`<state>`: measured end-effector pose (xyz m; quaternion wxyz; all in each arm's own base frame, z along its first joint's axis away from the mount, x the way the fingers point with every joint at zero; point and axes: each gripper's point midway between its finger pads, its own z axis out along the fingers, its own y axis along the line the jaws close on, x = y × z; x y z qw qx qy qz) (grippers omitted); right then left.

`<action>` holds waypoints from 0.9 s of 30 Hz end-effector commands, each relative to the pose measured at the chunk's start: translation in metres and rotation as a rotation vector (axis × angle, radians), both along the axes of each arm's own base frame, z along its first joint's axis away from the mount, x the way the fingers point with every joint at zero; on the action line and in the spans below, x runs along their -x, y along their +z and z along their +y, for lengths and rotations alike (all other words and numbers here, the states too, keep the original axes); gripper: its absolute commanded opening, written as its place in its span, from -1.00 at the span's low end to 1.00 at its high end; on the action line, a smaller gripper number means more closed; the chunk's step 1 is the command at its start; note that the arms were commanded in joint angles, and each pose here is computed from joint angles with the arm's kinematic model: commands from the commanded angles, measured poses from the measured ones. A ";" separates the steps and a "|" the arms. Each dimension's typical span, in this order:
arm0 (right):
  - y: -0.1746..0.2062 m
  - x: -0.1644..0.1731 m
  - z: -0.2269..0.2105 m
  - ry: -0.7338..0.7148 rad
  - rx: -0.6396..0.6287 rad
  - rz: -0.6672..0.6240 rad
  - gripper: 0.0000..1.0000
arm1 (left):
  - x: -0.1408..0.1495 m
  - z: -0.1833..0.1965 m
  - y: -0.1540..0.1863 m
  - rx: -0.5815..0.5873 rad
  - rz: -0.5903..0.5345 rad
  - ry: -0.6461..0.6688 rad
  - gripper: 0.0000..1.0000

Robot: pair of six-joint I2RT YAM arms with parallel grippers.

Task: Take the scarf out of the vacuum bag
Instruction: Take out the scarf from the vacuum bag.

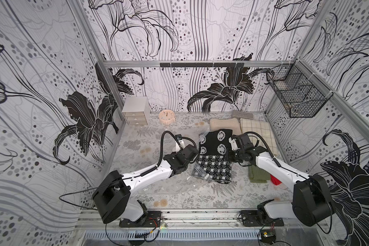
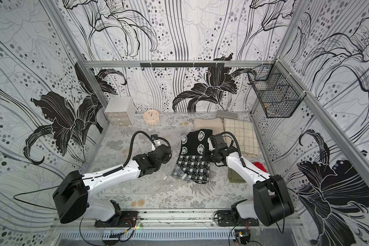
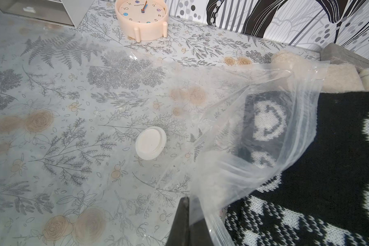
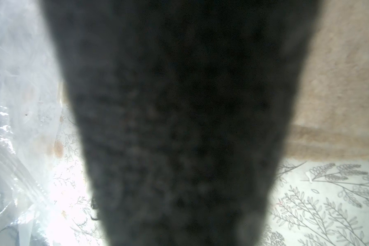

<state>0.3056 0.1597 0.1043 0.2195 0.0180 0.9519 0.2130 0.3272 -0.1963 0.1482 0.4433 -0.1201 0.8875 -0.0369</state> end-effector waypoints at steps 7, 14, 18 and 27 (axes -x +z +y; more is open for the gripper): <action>0.023 -0.006 0.009 0.060 -0.085 -0.016 -1.00 | -0.007 0.007 0.015 -0.001 -0.046 0.046 -1.00; 0.029 -0.007 0.013 0.077 -0.187 -0.010 -1.00 | -0.006 0.008 0.014 0.000 -0.044 0.050 -1.00; 0.025 -0.007 0.003 0.057 -0.201 0.009 -1.00 | -0.007 0.007 0.015 -0.008 -0.046 0.045 -1.00; 0.017 -0.003 -0.014 0.018 -0.191 0.026 -1.00 | -0.010 0.004 0.015 -0.017 -0.045 0.038 -1.00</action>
